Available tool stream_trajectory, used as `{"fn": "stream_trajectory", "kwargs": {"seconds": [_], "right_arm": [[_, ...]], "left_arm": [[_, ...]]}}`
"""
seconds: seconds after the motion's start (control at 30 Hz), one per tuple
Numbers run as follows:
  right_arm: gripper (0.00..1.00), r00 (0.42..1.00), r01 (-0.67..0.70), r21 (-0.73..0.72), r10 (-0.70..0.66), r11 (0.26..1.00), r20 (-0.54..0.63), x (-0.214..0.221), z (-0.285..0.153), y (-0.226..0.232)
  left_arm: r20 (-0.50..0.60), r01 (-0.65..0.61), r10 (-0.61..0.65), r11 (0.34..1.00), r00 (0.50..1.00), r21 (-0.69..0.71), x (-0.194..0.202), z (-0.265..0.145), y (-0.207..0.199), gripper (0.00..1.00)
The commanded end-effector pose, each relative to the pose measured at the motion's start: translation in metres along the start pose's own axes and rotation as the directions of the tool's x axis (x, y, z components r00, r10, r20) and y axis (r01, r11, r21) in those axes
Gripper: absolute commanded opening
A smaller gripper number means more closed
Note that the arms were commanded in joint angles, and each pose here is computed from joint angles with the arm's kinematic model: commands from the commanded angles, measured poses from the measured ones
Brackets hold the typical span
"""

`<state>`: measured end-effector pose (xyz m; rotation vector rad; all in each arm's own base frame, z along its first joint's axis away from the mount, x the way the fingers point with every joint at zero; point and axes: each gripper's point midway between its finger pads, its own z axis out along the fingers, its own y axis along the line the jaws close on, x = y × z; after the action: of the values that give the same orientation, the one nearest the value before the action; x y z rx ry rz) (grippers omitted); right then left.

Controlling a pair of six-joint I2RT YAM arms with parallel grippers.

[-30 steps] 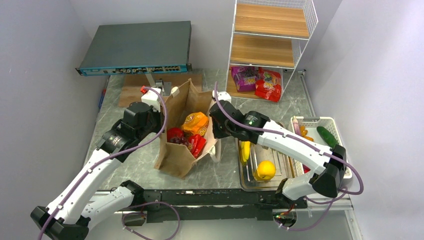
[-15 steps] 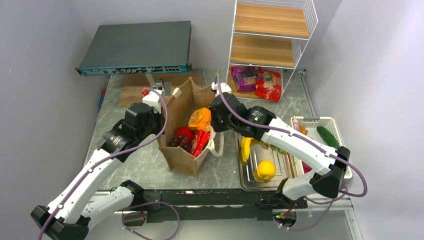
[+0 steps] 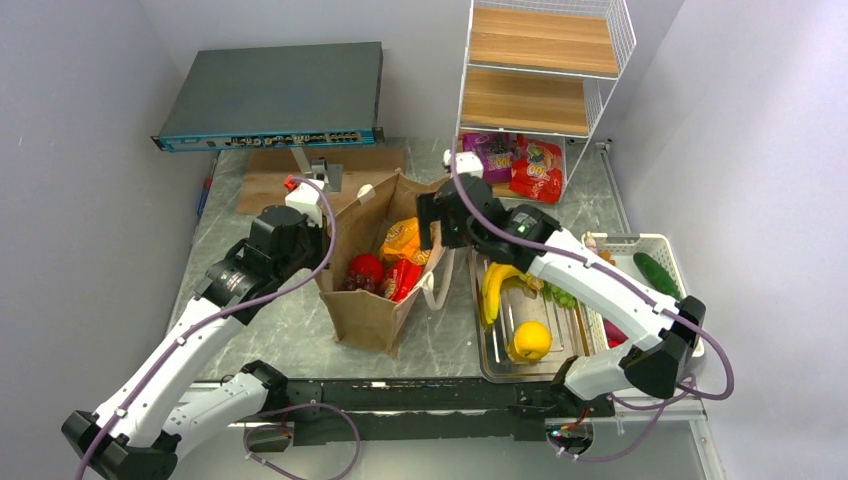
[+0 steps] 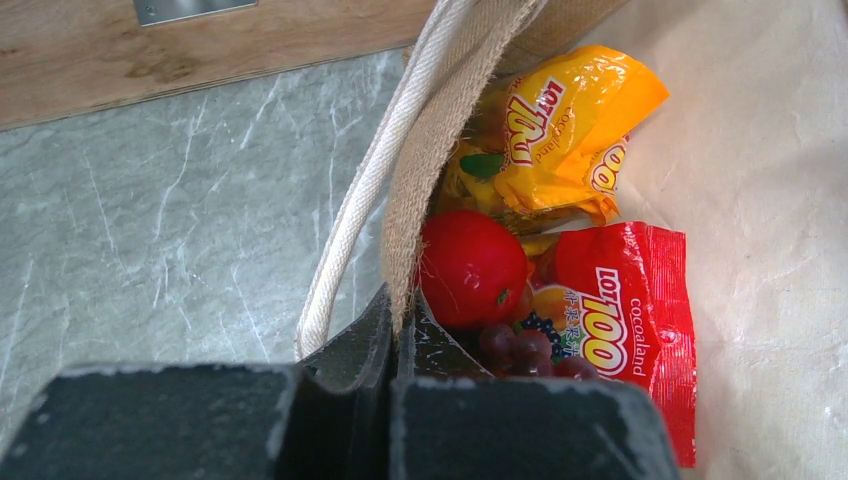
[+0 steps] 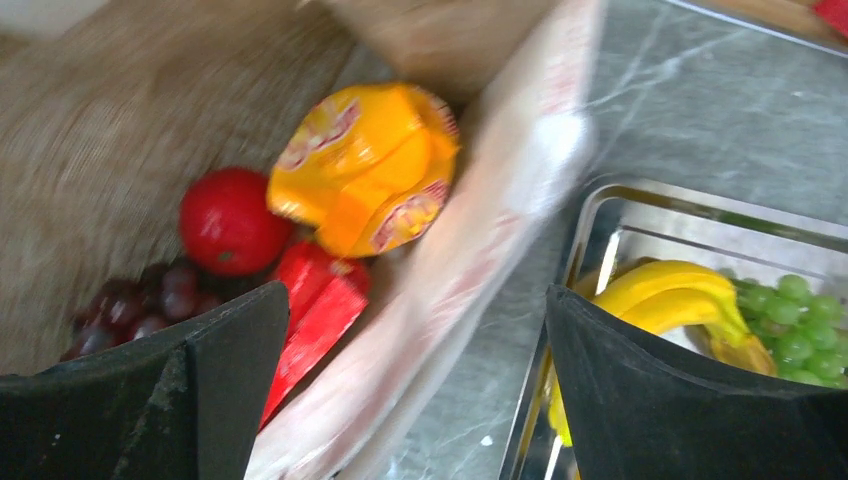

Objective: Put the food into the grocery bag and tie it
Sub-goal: Pick up the fake vegetable from the bin.

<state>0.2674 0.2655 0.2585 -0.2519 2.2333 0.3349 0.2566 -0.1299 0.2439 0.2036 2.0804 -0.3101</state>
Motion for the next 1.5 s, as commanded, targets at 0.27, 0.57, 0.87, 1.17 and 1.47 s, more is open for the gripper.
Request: {"fn": "stream_trajectory", "kwargs": {"seconds": [0.27, 0.57, 0.87, 1.17, 1.47], "right_arm": [[1.0, 0.941, -0.264, 0.325, 0.168, 0.908, 0.295, -0.044, -0.043, -0.165], [1.0, 0.919, -0.375, 0.556, 0.22, 0.742, 0.326, 0.006, -0.046, -0.264], [0.99, 0.897, -0.441, 0.662, 0.314, 0.607, 0.31, 0.043, -0.033, -0.333], [0.96, 0.865, -0.49, 0.664, 0.407, 0.565, 0.292, 0.06, -0.014, -0.373], [0.93, 0.824, -0.543, 0.654, 0.482, 0.526, 0.296, 0.074, 0.013, -0.395]], "left_arm": [[0.121, 0.0, -0.003, 1.0, 0.993, 0.021, -0.032, -0.002, -0.005, 0.0], [0.124, 0.002, -0.004, 1.0, 0.992, 0.017, -0.032, -0.004, -0.005, 0.0], [0.13, 0.0, -0.002, 1.0, 0.991, 0.021, -0.033, -0.005, -0.005, 0.0], [0.13, 0.0, -0.003, 1.0, 0.992, 0.019, -0.033, -0.005, -0.005, 0.0], [0.129, -0.002, 0.0, 1.0, 0.992, 0.013, -0.033, -0.005, -0.004, 0.0]]}}
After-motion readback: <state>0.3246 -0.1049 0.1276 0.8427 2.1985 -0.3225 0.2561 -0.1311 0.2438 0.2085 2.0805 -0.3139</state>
